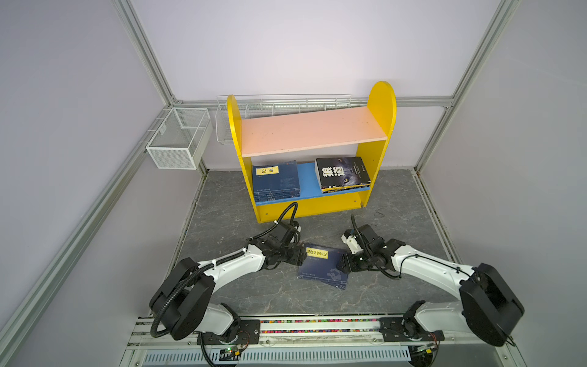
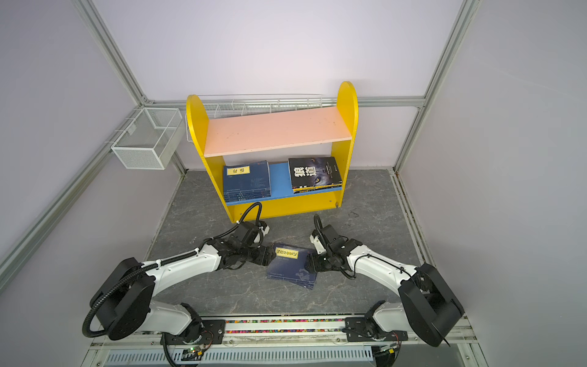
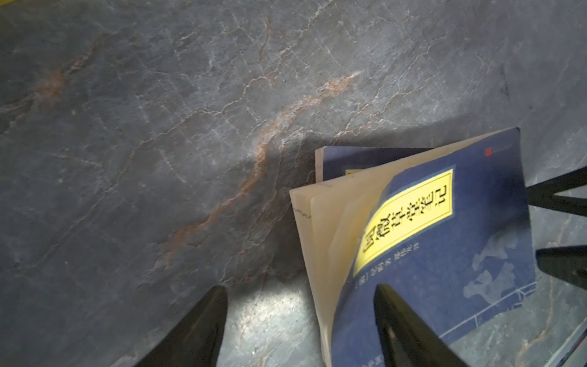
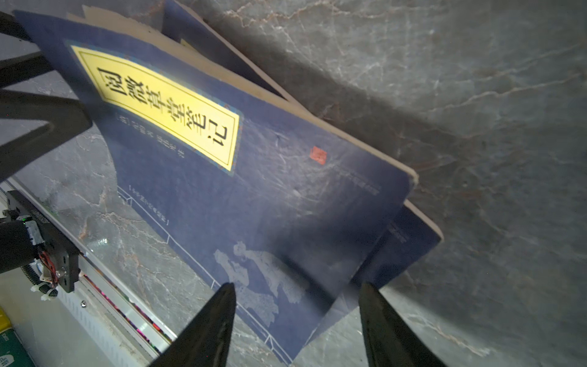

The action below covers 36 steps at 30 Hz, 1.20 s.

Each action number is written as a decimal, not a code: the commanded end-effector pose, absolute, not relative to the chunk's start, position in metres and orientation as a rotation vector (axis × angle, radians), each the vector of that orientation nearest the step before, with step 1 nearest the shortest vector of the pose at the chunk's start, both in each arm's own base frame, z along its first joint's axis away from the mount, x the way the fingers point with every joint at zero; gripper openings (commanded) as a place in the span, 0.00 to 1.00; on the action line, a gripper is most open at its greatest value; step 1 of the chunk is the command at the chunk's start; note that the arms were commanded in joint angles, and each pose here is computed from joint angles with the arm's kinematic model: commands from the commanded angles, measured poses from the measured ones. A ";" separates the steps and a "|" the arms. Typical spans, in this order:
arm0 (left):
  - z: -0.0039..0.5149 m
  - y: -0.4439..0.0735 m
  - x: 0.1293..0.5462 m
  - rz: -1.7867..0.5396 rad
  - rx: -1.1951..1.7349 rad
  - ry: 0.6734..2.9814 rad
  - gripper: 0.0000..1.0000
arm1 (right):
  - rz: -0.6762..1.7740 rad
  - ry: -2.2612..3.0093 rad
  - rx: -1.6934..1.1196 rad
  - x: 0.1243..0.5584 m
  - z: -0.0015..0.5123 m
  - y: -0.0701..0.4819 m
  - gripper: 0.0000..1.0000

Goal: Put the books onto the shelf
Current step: 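Grasp the next navy book on the table with both grippers, then lift the book upright with the right gripper while the left gripper steadies it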

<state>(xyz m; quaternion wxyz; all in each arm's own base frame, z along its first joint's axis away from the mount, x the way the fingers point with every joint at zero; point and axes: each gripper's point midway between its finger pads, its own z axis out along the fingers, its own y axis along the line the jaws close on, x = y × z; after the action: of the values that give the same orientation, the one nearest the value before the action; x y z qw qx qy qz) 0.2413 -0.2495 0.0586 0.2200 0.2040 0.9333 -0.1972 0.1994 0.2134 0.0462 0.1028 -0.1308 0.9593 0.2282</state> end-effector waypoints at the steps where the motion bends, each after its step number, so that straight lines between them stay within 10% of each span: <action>1: 0.058 -0.257 0.241 -0.534 0.632 2.581 0.72 | 0.708 2.851 -0.384 0.200 0.043 0.217 0.64; 20: 0.035 -0.260 0.233 -0.506 0.680 2.652 0.59 | 1.162 2.561 -0.530 0.224 0.121 0.273 0.59; 28: 0.055 -0.259 0.238 -0.521 0.648 2.586 0.61 | 1.107 2.532 -0.473 0.235 0.123 0.268 0.18; 36: 0.112 -0.221 0.265 -0.475 0.319 2.479 0.72 | 1.180 2.441 -0.414 0.248 0.145 0.259 0.07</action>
<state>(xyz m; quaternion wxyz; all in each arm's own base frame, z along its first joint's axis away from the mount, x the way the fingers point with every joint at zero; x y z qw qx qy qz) 0.2500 -0.2416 0.0871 0.2567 0.1821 0.9317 -0.1814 0.2394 0.2580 0.1160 0.1605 -0.1439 0.8981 0.3833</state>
